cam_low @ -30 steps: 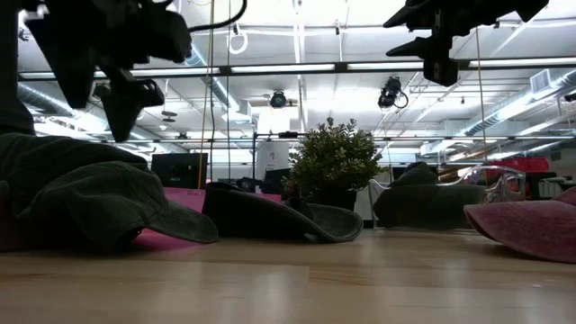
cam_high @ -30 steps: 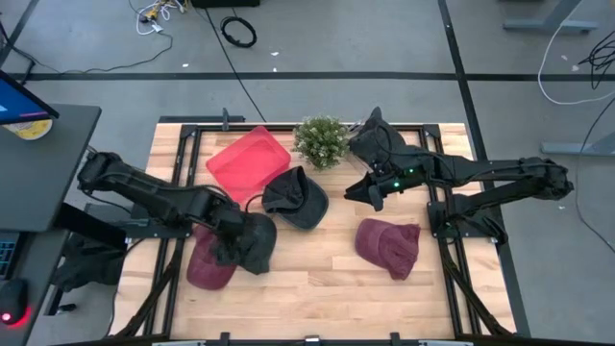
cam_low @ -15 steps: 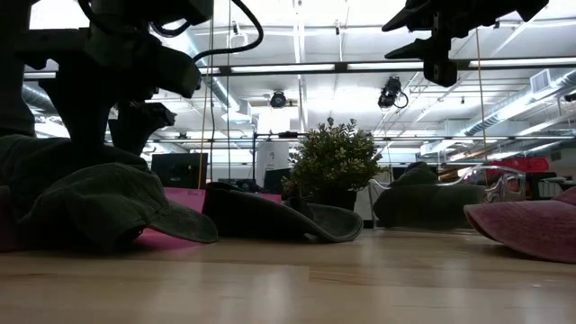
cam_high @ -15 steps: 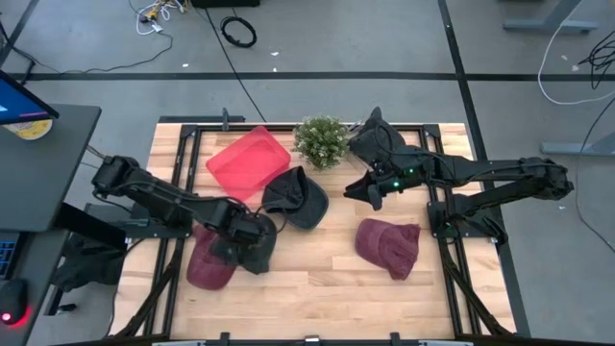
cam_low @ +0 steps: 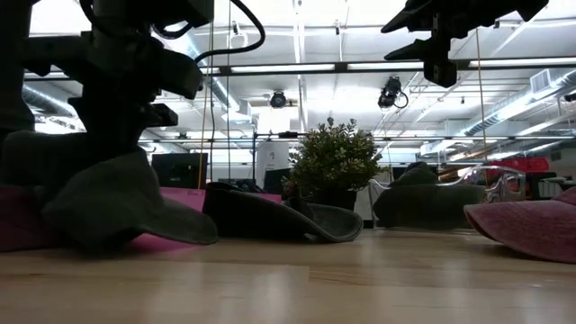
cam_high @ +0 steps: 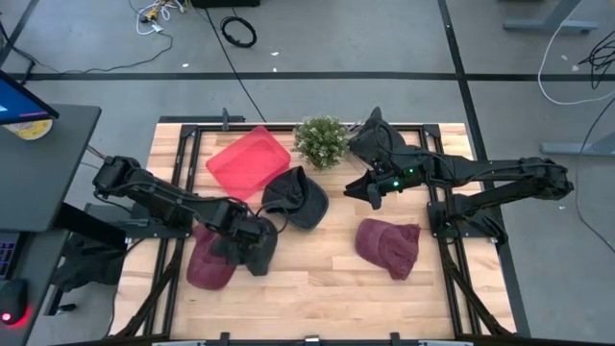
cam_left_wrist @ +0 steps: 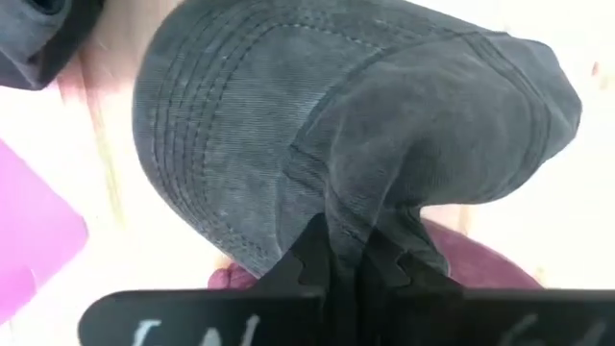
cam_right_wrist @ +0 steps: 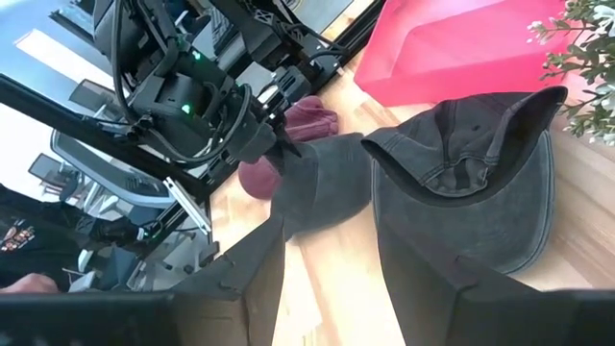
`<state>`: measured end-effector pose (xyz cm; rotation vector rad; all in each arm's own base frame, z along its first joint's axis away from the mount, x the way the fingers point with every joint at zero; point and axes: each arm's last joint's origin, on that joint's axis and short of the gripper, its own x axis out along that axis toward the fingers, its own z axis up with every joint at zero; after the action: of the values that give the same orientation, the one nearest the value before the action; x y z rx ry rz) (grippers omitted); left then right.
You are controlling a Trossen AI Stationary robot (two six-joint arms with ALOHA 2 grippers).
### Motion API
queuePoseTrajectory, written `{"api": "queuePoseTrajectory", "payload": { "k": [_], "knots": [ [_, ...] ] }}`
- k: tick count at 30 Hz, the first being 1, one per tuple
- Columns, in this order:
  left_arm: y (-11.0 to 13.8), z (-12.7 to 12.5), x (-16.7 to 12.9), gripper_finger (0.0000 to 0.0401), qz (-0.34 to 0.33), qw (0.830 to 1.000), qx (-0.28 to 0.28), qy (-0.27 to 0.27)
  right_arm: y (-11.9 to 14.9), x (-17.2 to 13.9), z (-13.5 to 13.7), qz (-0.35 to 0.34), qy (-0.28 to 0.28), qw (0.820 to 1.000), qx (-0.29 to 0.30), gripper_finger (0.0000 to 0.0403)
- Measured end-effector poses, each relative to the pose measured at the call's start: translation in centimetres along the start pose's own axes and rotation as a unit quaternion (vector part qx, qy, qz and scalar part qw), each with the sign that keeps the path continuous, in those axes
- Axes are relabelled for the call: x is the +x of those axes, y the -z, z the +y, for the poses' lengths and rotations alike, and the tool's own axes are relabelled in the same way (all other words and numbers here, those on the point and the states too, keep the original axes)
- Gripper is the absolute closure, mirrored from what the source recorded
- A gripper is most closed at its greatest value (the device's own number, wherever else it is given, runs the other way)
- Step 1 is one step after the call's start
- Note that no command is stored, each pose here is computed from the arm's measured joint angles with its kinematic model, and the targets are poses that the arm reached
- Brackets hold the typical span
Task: Pick & Place hat
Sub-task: Put the bottom black cap into the transparent bin
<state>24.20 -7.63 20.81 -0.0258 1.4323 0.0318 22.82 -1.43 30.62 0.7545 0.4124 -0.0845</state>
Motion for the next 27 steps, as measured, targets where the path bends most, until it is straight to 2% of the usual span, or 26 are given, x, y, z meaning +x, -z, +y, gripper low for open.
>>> {"api": "queuePoseTrajectory", "payload": {
  "k": [5,9,14,18,22,27],
  "knots": [
    [-0.1,0.0,-1.9,0.0386,-0.001,1.0,0.014,-0.011,0.0,0.0,0.0,0.0,0.0,1.0,0.002,0.0234],
    [-1.0,-0.1,-4.8,0.0388,-0.02,0.998,0.049,-0.033,0.0,0.0,0.0,-0.001,-0.001,1.0,0.003,0.0234],
    [-2.5,-0.3,-9.5,0.0387,-0.081,0.991,0.099,-0.031,-0.1,0.0,0.0,-0.003,-0.001,1.0,0.004,0.0234],
    [-3.5,-0.4,-13.6,0.0388,-0.148,0.98,0.126,-0.039,-0.5,-0.2,-0.4,-0.006,-0.003,1.0,0.017,0.0234],
    [-4.0,-0.1,-17.6,0.0388,-0.216,0.965,0.135,-0.07,-1.0,-0.5,-0.8,-0.009,-0.01,0.999,0.037,0.0234],
    [-4.1,0.5,-21.5,0.0388,-0.283,0.939,0.148,-0.128,-1.7,-0.7,-0.9,0.014,-0.071,0.992,0.105,0.0234]
  ]
}}
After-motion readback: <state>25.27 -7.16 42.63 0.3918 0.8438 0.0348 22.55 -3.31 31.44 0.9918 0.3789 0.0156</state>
